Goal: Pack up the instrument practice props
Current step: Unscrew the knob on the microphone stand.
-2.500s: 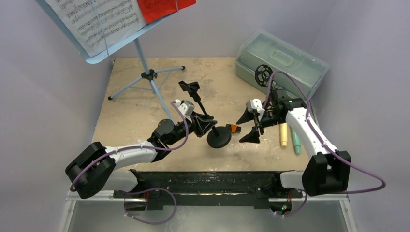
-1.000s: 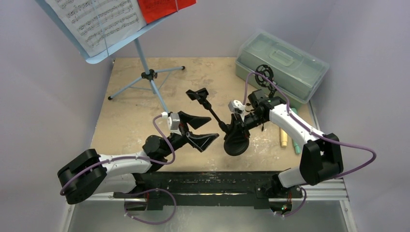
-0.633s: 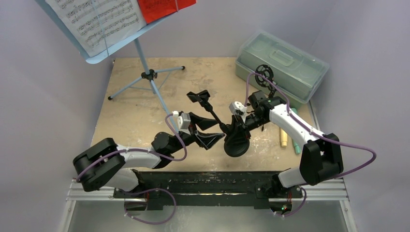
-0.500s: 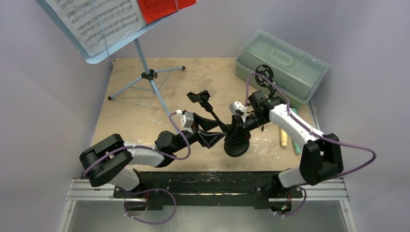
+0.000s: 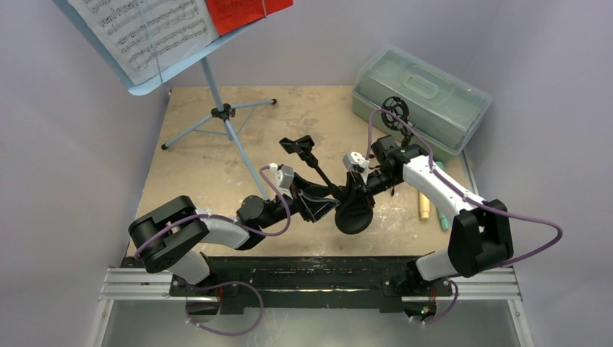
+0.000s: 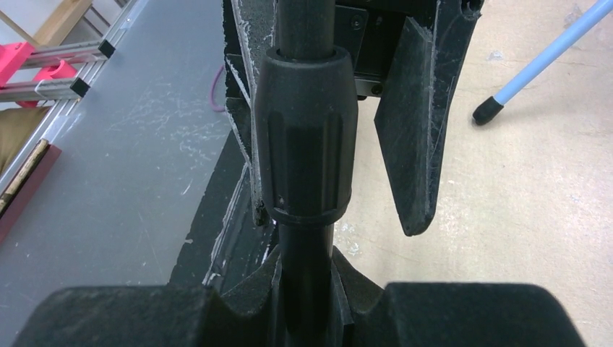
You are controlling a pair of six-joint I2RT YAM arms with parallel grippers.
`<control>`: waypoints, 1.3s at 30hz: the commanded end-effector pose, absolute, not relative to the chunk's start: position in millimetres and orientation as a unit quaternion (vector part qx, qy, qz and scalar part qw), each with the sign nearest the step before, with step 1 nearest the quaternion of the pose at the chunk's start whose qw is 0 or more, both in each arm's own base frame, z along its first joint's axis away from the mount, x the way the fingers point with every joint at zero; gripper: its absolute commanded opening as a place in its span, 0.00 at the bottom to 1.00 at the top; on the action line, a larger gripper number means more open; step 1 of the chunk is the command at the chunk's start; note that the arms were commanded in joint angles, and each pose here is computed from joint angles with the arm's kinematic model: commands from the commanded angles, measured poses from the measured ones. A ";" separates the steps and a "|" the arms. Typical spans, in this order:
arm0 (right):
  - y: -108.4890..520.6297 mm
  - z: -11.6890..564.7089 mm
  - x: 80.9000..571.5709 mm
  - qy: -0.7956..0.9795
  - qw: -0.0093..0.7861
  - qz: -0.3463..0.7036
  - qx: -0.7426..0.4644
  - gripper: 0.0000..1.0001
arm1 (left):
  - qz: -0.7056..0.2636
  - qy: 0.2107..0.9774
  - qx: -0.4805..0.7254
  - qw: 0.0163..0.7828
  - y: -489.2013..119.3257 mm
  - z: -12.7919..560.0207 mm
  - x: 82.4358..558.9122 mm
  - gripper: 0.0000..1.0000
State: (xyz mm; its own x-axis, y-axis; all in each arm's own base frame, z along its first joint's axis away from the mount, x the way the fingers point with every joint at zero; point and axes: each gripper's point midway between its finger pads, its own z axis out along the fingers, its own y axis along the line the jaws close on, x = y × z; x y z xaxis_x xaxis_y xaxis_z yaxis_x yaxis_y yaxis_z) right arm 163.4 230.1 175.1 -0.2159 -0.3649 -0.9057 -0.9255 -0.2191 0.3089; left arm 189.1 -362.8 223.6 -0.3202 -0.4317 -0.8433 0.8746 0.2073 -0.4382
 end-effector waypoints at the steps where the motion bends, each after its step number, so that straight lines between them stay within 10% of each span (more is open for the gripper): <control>1: 236.5 194.7 167.0 0.540 0.291 0.547 -0.569 0.00 | -0.655 0.406 0.171 0.613 -342.8 309.4 175.5 0.51; 18: 236.6 190.7 169.2 0.545 0.288 0.546 -0.567 0.00 | -0.652 0.379 0.159 0.638 -334.2 338.6 175.9 0.44; 25: 238.0 188.0 174.1 0.552 0.288 0.542 -0.563 0.00 | -0.656 0.386 0.152 0.631 -337.3 337.6 178.9 0.00; 39: 241.6 164.6 237.9 0.690 0.329 0.451 -0.461 0.00 | -0.455 0.699 -0.149 0.531 -350.2 268.1 271.9 0.00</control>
State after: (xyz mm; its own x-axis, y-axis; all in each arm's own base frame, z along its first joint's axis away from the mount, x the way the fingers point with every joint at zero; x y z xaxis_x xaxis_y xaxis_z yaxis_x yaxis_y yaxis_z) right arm 209.8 234.5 153.5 -0.3882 -0.3792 -0.8399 -0.9165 0.0636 0.3949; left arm 248.5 -363.5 239.3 -0.4156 -0.5474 -0.7263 0.5246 0.5081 -0.6831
